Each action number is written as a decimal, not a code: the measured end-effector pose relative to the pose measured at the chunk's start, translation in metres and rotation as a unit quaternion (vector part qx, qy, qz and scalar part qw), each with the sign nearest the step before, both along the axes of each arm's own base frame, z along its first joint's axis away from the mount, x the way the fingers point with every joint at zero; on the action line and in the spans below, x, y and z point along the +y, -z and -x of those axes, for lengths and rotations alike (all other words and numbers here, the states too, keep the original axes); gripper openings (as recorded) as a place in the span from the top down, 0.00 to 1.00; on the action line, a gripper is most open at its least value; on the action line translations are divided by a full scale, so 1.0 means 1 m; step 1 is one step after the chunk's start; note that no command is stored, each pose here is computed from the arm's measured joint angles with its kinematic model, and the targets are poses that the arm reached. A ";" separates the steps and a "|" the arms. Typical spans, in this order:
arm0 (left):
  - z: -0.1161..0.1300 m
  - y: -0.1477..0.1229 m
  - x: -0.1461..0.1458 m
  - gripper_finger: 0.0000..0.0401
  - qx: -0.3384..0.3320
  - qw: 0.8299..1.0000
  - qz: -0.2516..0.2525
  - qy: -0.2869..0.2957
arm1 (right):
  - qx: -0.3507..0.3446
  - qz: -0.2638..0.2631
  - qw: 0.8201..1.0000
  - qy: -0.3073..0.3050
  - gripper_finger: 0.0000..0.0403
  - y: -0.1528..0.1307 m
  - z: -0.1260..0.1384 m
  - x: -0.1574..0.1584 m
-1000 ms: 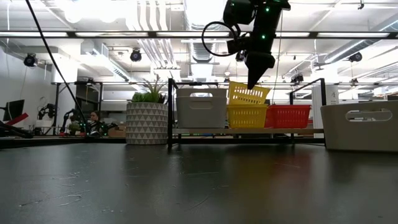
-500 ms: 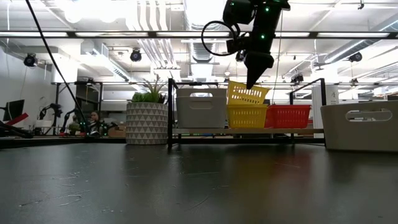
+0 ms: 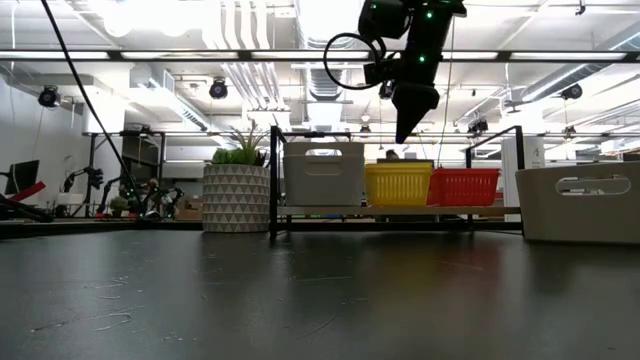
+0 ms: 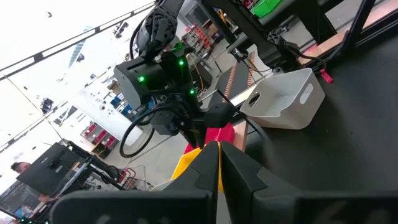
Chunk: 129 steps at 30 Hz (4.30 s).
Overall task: Stack baskets on shelf by color
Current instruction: Stack the gray bin on the gray bin on the shelf
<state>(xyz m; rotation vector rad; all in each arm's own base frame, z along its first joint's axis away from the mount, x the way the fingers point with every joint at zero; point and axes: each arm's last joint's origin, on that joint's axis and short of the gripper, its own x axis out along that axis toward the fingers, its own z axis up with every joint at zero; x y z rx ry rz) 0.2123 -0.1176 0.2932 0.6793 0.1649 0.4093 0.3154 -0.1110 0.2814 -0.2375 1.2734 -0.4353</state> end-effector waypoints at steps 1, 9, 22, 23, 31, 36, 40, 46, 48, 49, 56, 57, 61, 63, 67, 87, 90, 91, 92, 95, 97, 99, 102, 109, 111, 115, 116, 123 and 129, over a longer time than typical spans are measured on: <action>0.000 0.000 0.000 1.00 0.000 1.000 0.000 0.000 | -0.002 -0.001 1.000 0.004 0.79 0.000 0.000 0.000; 0.000 0.000 0.000 1.00 0.000 1.000 0.000 0.000 | -0.033 -0.005 0.999 0.023 0.70 -0.015 -0.005 0.007; 0.000 0.000 0.000 1.00 -0.007 1.000 0.015 0.001 | -0.075 -0.072 0.994 -0.043 0.91 -0.021 -0.018 0.112; 0.000 0.000 -0.001 1.00 -0.008 1.000 0.017 0.001 | -0.076 -0.075 0.993 -0.055 0.93 -0.021 -0.018 0.123; 0.001 0.000 -0.002 1.00 -0.024 0.998 0.056 0.012 | -0.103 -0.060 0.987 -0.107 0.98 -0.018 -0.008 0.200; -0.001 0.003 -0.005 1.00 -0.027 0.997 0.071 0.015 | -0.127 -0.076 0.982 -0.117 0.98 -0.016 0.003 0.236; -0.003 0.006 -0.007 1.00 -0.022 0.997 0.073 0.022 | -0.152 -0.039 0.976 -0.149 0.98 -0.008 0.012 0.263; -0.006 0.010 -0.010 1.00 -0.026 0.993 0.103 0.050 | -0.146 0.016 0.973 -0.178 0.98 0.006 0.029 0.281; -0.007 0.010 -0.011 1.00 -0.029 0.991 0.111 0.062 | -0.154 0.036 0.971 -0.178 0.98 0.010 0.033 0.281; -0.007 0.010 -0.012 1.00 -0.033 0.990 0.120 0.069 | -0.166 0.040 0.969 -0.178 0.98 0.012 0.034 0.281; -0.013 0.020 -0.017 1.00 -0.034 0.981 0.173 0.082 | -0.242 0.032 0.933 -0.265 0.98 0.034 0.038 0.271; -0.014 0.021 -0.018 1.00 -0.035 0.980 0.180 0.082 | -0.258 0.023 0.925 -0.278 0.98 0.035 0.040 0.268; -0.018 0.027 -0.020 1.00 -0.039 0.975 0.203 0.080 | -0.322 0.001 0.899 -0.298 0.98 0.040 0.050 0.244; -0.019 0.028 -0.021 1.00 -0.038 0.975 0.205 0.080 | -0.339 0.013 0.896 -0.286 0.98 0.038 0.057 0.229; -0.021 0.029 -0.022 1.00 -0.041 0.973 0.213 0.079 | -0.393 -0.004 0.895 -0.210 0.98 0.017 0.072 0.197; -0.020 0.027 -0.022 1.00 -0.050 0.972 0.215 0.081 | 0.017 -0.102 0.958 0.267 0.61 0.004 0.123 0.187; -0.021 0.028 -0.022 1.00 -0.050 0.972 0.215 0.081 | 0.029 -0.120 0.960 0.251 0.58 0.013 0.111 0.192; -0.021 0.028 -0.022 1.00 -0.050 0.972 0.215 0.081 | 0.030 -0.133 0.961 0.241 0.58 0.016 0.107 0.194; -0.020 0.028 -0.022 1.00 -0.050 0.972 0.215 0.081 | 0.031 -0.142 0.961 0.233 0.57 0.019 0.104 0.196; -0.021 0.027 -0.022 1.00 -0.052 0.971 0.220 0.081 | 0.039 -0.143 0.963 0.226 0.56 0.027 0.098 0.198; -0.020 0.026 -0.023 1.00 -0.055 0.970 0.224 0.082 | 0.049 -0.137 0.964 0.222 0.56 0.032 0.097 0.199; -0.020 0.026 -0.023 1.00 -0.054 0.970 0.224 0.082 | 0.056 -0.133 0.964 0.222 0.56 0.036 0.097 0.199; -0.020 0.027 -0.023 1.00 -0.053 0.971 0.220 0.082 | 0.061 -0.127 0.965 0.222 0.56 0.043 0.098 0.196; -0.020 0.027 -0.023 1.00 -0.053 0.971 0.220 0.082 | 0.046 -0.136 0.968 0.207 0.58 0.078 0.100 0.192; -0.020 0.026 -0.023 1.00 -0.053 0.971 0.220 0.082 | 0.035 -0.132 0.972 0.193 0.58 0.090 0.100 0.191; -0.021 0.023 -0.023 1.00 -0.058 0.969 0.224 0.083 | 0.019 -0.139 0.975 0.170 0.58 0.109 0.102 0.190; -0.021 0.023 -0.023 1.00 -0.059 0.969 0.224 0.083 | 0.017 -0.140 0.976 0.168 0.59 0.112 0.103 0.190; -0.022 0.016 -0.024 1.00 -0.071 0.967 0.228 0.086 | 0.009 -0.141 0.975 0.169 0.81 0.112 0.102 0.190; -0.020 0.017 -0.023 1.00 -0.073 0.966 0.232 0.086 | -0.005 -0.177 0.971 0.164 0.97 0.099 0.092 0.196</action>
